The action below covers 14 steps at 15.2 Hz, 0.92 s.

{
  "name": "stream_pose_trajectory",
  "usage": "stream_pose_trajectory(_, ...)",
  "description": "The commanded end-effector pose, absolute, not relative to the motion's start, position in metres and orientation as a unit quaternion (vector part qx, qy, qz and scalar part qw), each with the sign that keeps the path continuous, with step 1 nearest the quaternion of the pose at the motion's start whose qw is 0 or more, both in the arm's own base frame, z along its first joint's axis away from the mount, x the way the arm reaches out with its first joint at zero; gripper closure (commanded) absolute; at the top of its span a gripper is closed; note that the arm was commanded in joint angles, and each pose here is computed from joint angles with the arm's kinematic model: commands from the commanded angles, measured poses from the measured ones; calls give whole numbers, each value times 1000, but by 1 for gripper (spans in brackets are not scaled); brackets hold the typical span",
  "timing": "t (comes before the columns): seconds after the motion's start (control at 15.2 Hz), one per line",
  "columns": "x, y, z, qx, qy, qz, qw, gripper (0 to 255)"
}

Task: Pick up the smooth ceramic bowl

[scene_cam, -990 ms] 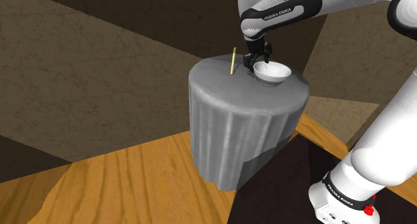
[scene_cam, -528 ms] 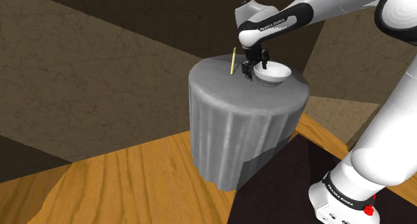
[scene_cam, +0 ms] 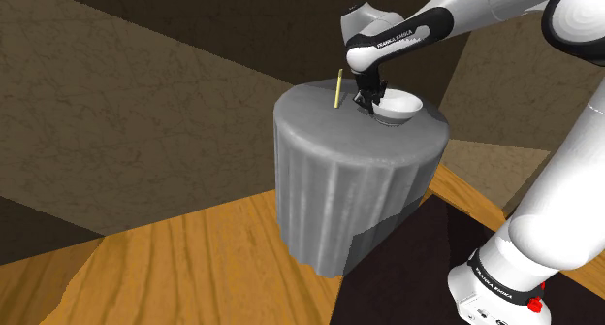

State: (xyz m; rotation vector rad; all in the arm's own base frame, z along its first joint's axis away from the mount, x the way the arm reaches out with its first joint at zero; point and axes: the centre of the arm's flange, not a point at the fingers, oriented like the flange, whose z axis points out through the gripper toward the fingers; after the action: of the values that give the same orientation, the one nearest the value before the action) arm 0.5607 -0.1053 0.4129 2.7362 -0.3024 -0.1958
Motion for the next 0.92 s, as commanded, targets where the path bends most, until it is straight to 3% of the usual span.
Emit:
stream_pose_trajectory(0.0,561,-105,412,973,-108,-70,190,255)
stream_pose_trajectory(0.86,561,-106,465,973,-108,-70,190,255)
